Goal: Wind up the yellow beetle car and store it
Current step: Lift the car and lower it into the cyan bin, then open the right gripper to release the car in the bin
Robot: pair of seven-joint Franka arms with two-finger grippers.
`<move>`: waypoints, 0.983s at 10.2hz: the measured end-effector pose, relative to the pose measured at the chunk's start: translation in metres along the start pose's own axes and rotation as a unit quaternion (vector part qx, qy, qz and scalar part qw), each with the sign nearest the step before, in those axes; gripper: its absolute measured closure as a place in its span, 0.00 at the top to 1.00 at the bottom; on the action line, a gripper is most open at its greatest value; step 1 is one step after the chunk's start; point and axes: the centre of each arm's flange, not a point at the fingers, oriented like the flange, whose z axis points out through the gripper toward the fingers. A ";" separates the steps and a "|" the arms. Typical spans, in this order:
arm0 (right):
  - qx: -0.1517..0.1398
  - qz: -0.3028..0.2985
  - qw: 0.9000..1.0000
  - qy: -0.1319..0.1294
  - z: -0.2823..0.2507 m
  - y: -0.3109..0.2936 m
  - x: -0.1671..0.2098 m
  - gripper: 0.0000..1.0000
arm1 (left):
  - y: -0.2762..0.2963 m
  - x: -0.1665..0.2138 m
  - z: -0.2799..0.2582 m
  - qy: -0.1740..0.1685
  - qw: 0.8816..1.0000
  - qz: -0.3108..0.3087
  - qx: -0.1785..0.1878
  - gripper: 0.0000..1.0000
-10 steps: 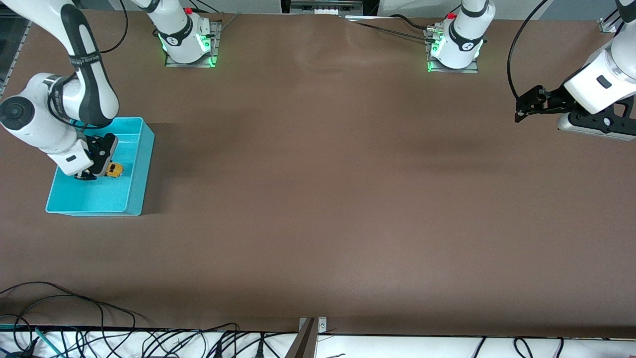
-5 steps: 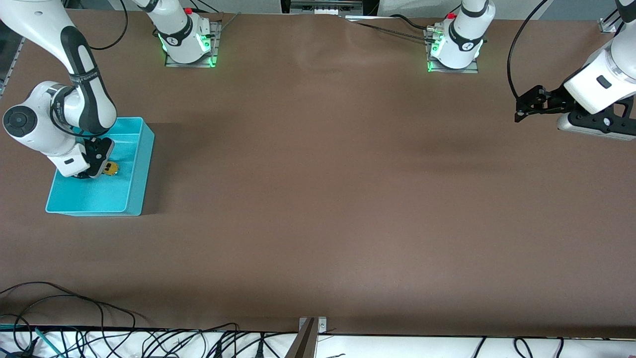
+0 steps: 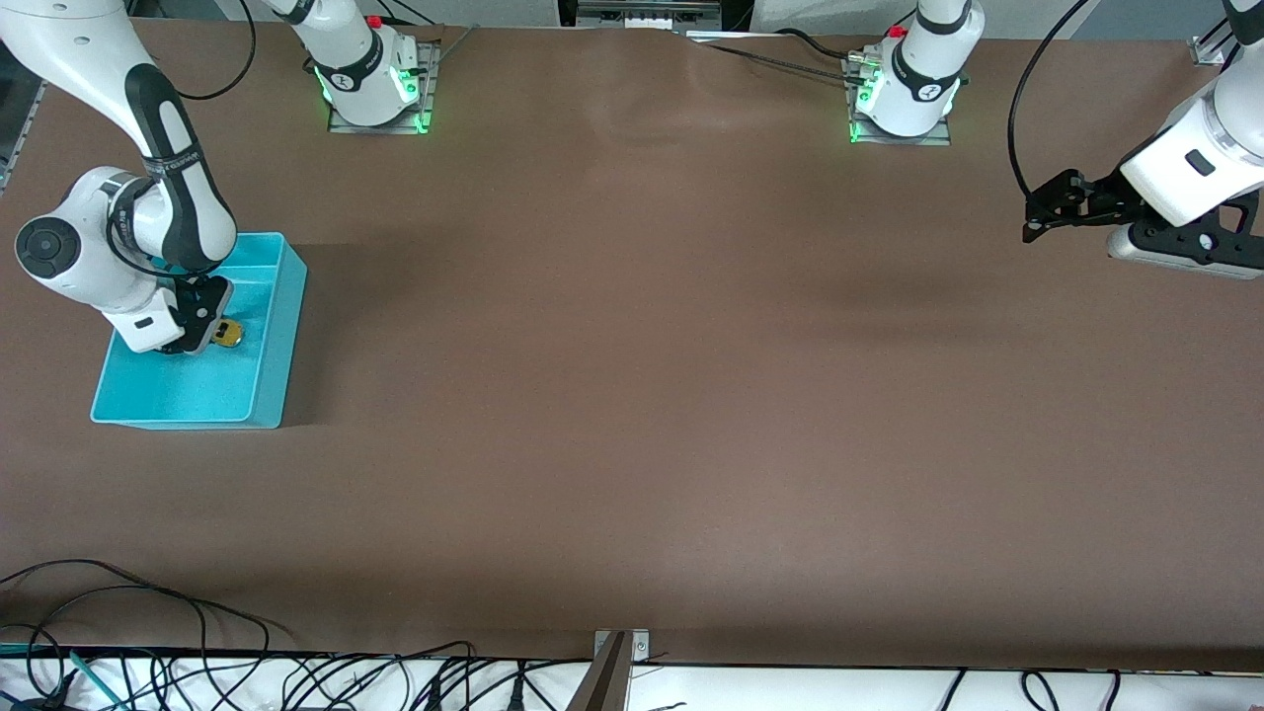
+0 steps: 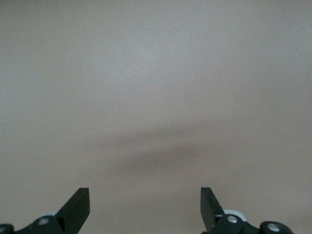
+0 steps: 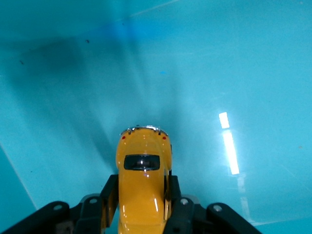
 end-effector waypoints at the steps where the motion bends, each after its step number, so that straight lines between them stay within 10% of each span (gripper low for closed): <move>1: 0.000 -0.002 1.000 0.002 0.000 0.000 0.003 0.45 | 0.000 -0.001 0.000 -0.002 1.000 0.000 0.000 1.00; 3: -0.001 -0.006 1.000 0.005 0.000 0.000 0.011 0.55 | 0.000 -0.001 0.001 -0.003 1.000 0.000 0.000 1.00; 6: -0.010 0.000 1.000 0.014 -0.010 0.005 0.015 0.95 | 0.000 -0.001 0.001 -0.005 1.000 0.000 0.000 1.00; 10: 0.025 0.063 0.996 0.051 -0.106 0.036 0.013 0.98 | -0.001 -0.001 0.001 -0.006 1.000 -0.001 -0.001 1.00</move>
